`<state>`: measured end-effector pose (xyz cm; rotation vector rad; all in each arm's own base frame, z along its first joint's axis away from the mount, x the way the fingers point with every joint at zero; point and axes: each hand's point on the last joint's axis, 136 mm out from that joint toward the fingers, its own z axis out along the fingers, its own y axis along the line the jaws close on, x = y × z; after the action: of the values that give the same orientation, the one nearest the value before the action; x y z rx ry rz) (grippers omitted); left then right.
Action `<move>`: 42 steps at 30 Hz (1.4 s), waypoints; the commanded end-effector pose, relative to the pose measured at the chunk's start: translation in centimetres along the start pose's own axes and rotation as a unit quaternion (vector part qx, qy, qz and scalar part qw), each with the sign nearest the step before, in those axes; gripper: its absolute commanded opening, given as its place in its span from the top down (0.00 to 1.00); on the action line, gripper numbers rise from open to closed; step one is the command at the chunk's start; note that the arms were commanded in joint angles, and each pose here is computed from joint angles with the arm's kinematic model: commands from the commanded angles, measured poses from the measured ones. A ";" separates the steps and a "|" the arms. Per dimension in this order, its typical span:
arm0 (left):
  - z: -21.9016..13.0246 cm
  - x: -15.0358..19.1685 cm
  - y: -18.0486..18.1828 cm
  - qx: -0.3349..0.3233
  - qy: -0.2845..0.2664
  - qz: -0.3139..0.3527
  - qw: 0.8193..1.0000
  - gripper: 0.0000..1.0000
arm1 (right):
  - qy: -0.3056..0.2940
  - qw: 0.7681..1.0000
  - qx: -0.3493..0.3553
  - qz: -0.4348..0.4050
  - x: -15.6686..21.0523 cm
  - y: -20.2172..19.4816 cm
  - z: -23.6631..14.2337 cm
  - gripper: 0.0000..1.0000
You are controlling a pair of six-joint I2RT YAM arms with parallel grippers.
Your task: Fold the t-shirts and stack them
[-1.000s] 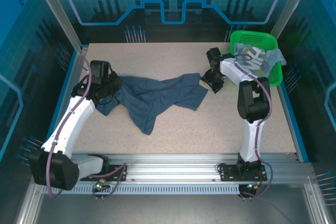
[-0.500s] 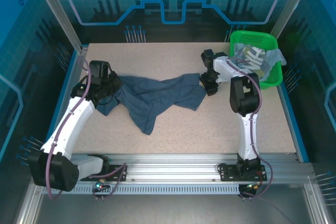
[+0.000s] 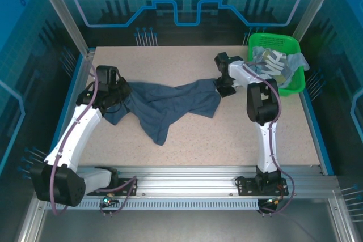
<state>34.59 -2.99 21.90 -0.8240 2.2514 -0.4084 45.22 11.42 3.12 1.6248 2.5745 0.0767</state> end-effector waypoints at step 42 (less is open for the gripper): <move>5.9 -4.3 -2.3 -0.050 0.059 0.027 0.997 0.53 | -0.152 0.947 -0.145 -0.244 -5.4 -1.8 -16.8 1.00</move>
<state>45.59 -1.90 17.92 -0.7886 2.4146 -0.3225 45.74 5.51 19.72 0.8309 2.4583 0.1456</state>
